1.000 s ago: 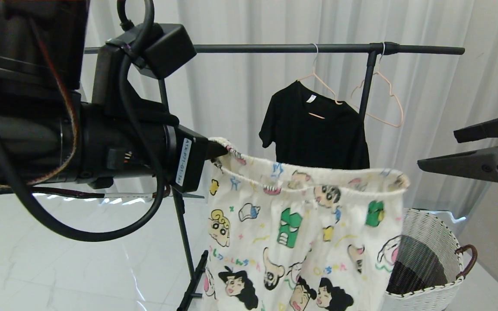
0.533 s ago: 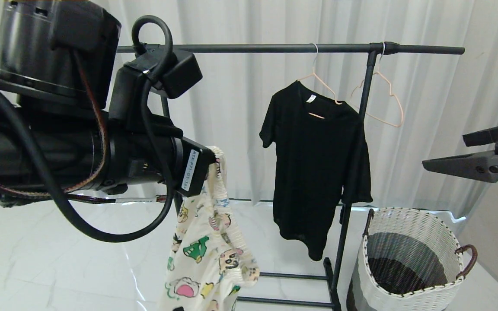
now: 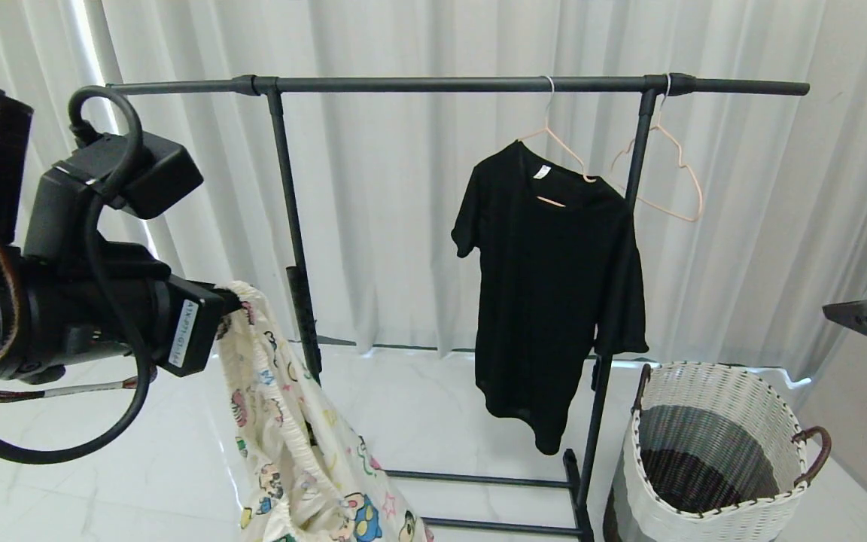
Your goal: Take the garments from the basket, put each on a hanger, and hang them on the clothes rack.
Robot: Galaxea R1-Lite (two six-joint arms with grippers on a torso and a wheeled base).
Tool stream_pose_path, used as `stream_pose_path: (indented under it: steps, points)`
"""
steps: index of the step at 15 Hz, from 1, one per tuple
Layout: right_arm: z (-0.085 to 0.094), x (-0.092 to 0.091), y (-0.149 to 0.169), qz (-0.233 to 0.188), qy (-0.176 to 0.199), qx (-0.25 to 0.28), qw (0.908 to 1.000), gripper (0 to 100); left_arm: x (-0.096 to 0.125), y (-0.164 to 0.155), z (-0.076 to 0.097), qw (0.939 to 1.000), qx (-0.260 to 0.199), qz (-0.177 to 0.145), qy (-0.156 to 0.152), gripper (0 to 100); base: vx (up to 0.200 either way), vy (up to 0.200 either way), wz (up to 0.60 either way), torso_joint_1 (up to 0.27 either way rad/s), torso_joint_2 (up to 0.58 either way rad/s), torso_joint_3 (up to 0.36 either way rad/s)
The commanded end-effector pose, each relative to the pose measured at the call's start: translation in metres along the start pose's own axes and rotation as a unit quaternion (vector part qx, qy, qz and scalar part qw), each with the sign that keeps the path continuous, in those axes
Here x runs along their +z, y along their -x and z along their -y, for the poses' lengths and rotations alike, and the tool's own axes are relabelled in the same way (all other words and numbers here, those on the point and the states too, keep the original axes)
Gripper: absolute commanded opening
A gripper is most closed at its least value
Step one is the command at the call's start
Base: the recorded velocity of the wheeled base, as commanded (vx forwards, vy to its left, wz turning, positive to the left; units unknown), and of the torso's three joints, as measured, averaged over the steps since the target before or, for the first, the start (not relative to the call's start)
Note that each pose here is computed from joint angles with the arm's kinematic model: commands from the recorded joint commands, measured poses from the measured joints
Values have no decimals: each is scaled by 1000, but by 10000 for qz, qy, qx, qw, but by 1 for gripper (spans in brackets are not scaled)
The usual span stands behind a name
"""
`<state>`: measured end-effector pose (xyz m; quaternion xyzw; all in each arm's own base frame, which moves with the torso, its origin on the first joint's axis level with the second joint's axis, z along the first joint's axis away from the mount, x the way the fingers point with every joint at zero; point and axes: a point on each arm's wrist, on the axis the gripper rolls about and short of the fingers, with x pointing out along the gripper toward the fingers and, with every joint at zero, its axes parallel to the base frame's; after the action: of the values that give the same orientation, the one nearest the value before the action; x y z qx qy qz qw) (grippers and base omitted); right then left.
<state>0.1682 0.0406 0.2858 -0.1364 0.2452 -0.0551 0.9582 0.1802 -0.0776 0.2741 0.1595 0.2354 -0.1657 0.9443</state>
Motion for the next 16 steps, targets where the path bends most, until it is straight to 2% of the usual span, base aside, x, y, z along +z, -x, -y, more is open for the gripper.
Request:
stream_pose_path:
  steps: [1, 4, 7, 10, 16]
  points:
    - [2, -15, -1, -22, 111, -373, 9992, 100, -3, 7, -7, 9998, 146, 42, 90, 0, 0, 0, 0, 0, 0, 0]
    - [4, -22, -9, 174, 129, -537, 9983, 100, -3, 5, -7, 9998, 156, 16, 92, 0, 0, 0, 0, 0, 0, 0]
    - [4, -22, -10, 251, 56, -466, 9986, 100, -11, 3, -5, 9997, 175, -120, 104, 0, 0, 0, 0, 20, -58, -41]
    - [3, -22, -12, 250, -39, -291, 9993, 100, -13, 4, -7, 9996, 212, -138, 99, 0, 0, 0, 0, 128, -356, -224]
    - [3, -22, -12, 264, -79, -291, 9992, 100, -12, 4, -7, 9995, 268, -133, 131, 0, 0, 0, 0, 179, -452, -281]
